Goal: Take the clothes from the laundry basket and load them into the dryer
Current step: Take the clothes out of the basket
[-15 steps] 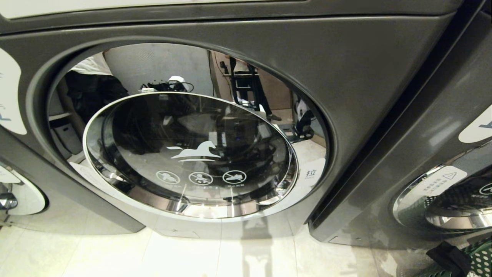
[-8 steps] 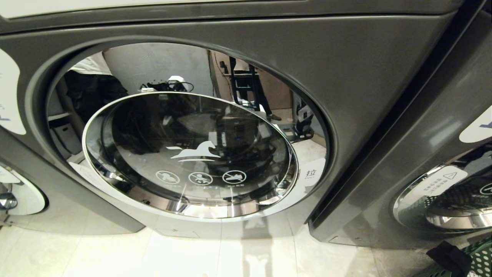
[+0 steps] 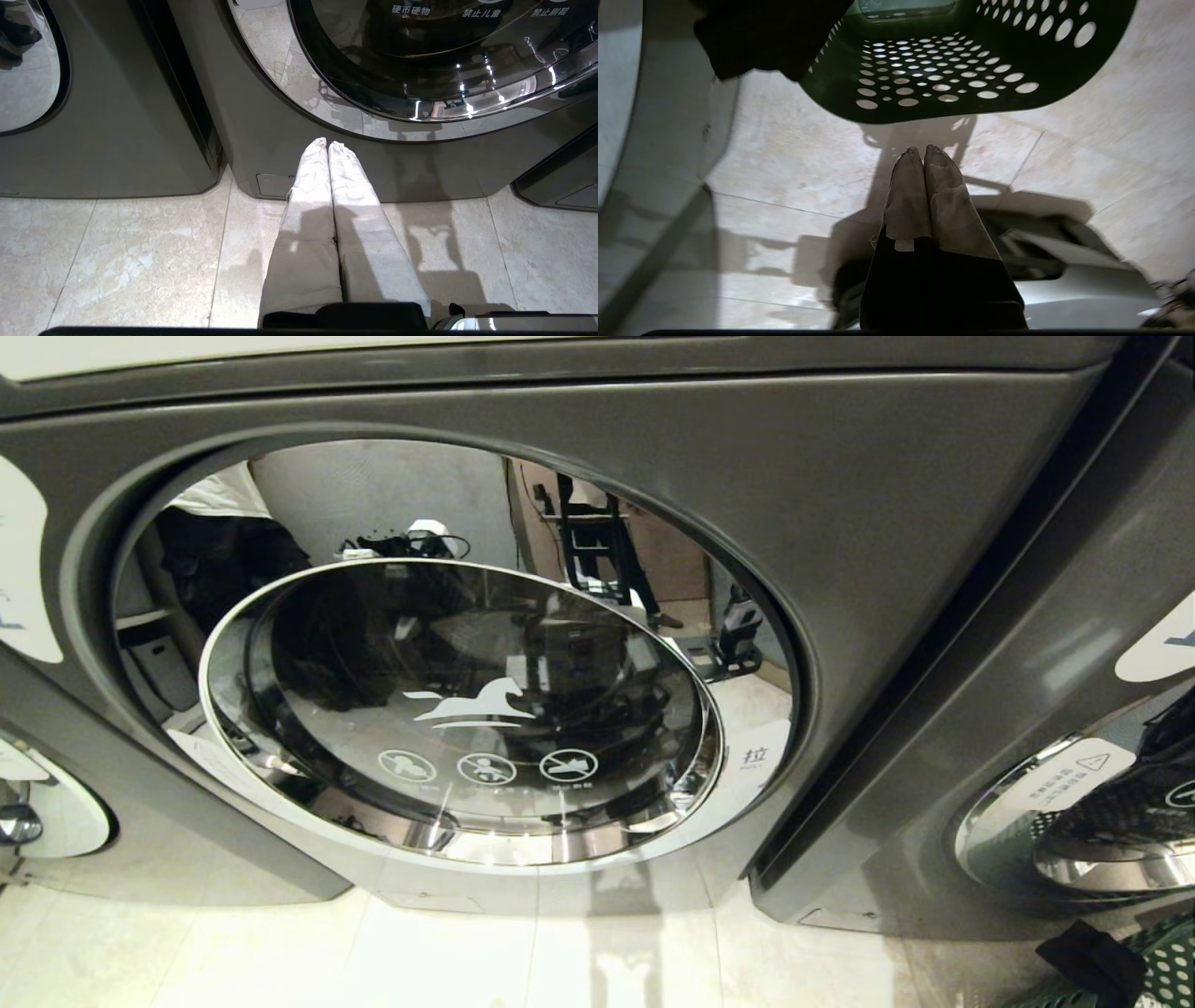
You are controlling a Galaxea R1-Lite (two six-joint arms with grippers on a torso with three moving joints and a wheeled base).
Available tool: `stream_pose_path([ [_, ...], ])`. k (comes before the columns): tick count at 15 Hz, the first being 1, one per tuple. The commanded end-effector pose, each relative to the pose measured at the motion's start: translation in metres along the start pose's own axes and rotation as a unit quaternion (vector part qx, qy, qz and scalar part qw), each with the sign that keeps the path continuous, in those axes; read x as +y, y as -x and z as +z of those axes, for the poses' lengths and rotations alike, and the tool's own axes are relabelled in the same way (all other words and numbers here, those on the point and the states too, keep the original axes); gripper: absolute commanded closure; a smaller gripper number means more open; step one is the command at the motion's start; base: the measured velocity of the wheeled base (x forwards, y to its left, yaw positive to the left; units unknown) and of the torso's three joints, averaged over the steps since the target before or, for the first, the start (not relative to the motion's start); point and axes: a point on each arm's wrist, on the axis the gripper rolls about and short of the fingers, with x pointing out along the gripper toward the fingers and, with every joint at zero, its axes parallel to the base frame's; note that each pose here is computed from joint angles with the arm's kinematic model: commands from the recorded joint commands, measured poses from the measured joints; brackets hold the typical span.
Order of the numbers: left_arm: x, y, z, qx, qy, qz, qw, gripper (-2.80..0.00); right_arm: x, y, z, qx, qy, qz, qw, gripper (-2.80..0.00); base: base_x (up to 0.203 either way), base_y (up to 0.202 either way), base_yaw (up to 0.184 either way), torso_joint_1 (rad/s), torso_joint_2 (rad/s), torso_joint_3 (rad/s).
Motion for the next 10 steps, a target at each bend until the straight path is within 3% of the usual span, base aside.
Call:
stream_pose_path([
  [1,0.000,0.000,0.000,0.000,0.000,0.001,1.0000,0.00,-0.002,-0.025,0.007,0.040,-0.038,-0.012,0.998,0.00,0.000,0.000,0.000,0.000,0.00,0.000],
  [2,0.000,0.000,0.000,0.000,0.000,-0.001,1.0000,0.00,-0.003,-0.031,0.008,0.046,-0.048,-0.014,0.998,-2.80,0.000,0.000,0.000,0.000,0.00,0.000],
  [6,0.000,0.000,0.000,0.000,0.000,0.000,1.0000,0.00,-0.005,-0.062,0.028,0.012,-0.134,0.008,0.991,-2.80,0.000,0.000,0.000,0.000,0.00,0.000],
  [8,0.000,0.000,0.000,0.000,0.000,0.001,1.0000,0.00,-0.005,-0.081,0.037,0.002,-0.186,0.021,0.982,-2.80,0.000,0.000,0.000,0.000,0.00,0.000],
  [10,0.000,0.000,0.000,0.000,0.000,0.001,1.0000,0.00,-0.012,-0.090,0.043,0.011,-0.225,0.063,0.972,-2.80,0.000,0.000,0.000,0.000,0.00,0.000],
])
